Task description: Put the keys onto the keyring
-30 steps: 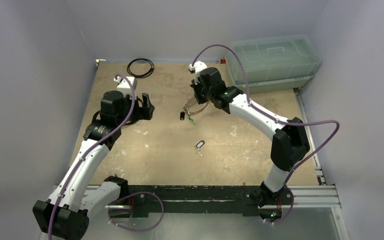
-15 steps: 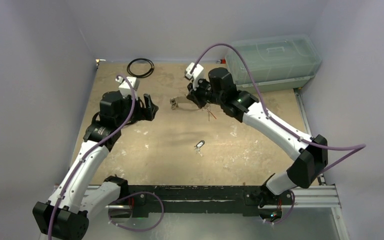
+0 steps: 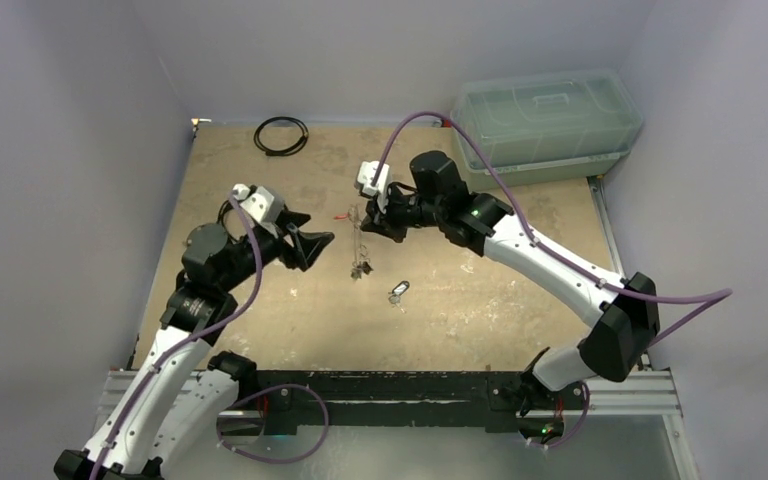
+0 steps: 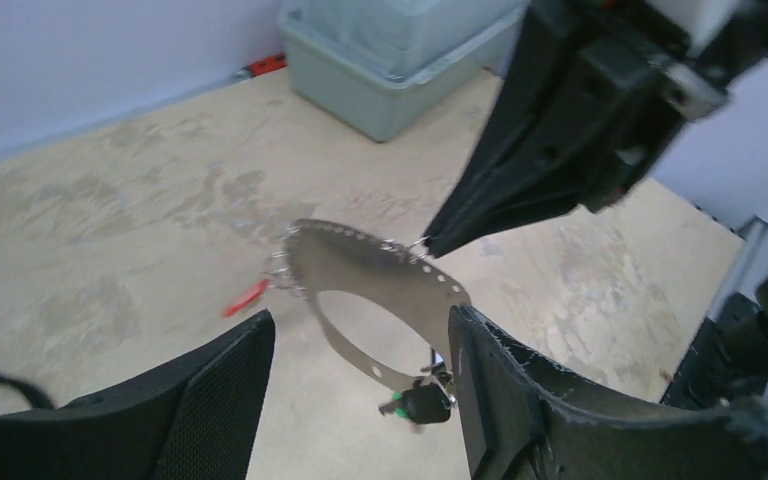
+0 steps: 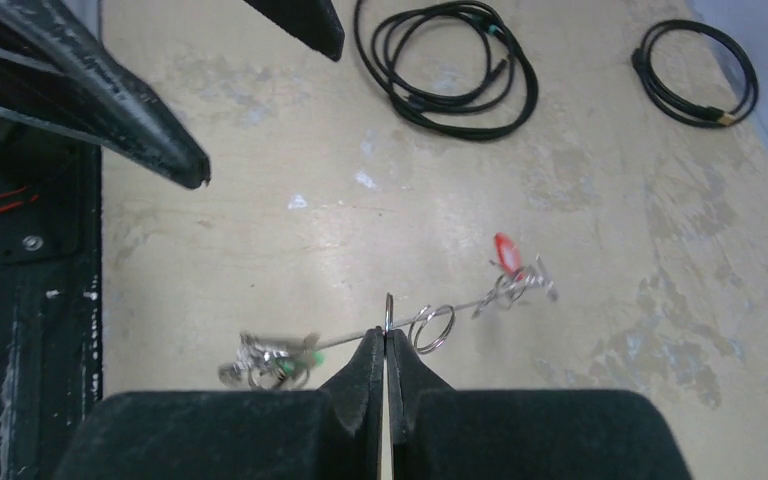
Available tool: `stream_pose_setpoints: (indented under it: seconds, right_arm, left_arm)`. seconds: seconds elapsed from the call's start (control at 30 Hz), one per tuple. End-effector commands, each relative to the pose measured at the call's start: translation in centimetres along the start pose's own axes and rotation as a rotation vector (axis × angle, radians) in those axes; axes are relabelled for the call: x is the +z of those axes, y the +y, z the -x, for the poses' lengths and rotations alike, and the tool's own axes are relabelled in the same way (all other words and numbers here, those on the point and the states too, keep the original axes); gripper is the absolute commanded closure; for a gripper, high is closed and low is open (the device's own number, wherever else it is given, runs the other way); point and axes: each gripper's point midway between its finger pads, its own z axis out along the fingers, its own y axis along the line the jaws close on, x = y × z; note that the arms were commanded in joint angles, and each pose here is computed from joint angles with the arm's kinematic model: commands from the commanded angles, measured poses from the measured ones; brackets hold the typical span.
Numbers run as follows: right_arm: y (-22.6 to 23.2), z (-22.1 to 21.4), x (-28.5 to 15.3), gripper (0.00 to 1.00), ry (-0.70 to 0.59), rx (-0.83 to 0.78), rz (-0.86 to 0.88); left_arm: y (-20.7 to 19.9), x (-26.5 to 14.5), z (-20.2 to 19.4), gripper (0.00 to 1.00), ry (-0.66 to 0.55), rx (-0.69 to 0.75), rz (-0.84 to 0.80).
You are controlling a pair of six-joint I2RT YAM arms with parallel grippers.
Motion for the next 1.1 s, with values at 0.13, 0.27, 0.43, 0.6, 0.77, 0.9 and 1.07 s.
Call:
stream_pose_setpoints:
  seconds: [0.13,0.27,0.43,0.6,0.77,0.9,1.07]
  right_arm:
    - [2.9,4.5,-2.6,1.0,-0.171,-0.117,0.136]
    - [4.1,5.0,-3.4,1.0,-0.197,-0.132,0.191]
    - [5.3,5.3,-4.1,1.0,-0.218,-0.145,0.247]
    - [5.8,5.5,-4.5,1.0,-0.226,-0.153,0.265]
    - [6.2,5.7,-4.8,1.0,-0.237,-0.161,0.285]
    - [6.5,5.8,-4.9,1.0,-0.243,-0.163,0.302]
    - [7.1,5.9,-5.2,1.0,-0.251,-0.166,0.336]
  left_arm:
    - [-4.9,-0.8,2.0,0.45,-0.126,0.183,-0.25]
    - [-5.6,-0.9,1.7,0.54,-0.122,0.191,-0.287]
    - [-5.8,-0.7,1.3,0.55,-0.103,0.183,-0.306]
    - [-6.7,-0.8,0.8,0.56,-0.097,0.194,-0.365]
    - [-7.3,-1.0,0.3,0.56,-0.096,0.21,-0.404]
    - [-8.0,-1.0,-0.1,0.56,-0.095,0.218,-0.447]
    - [-8.2,-1.0,-0.4,0.57,-0.092,0.227,-0.458]
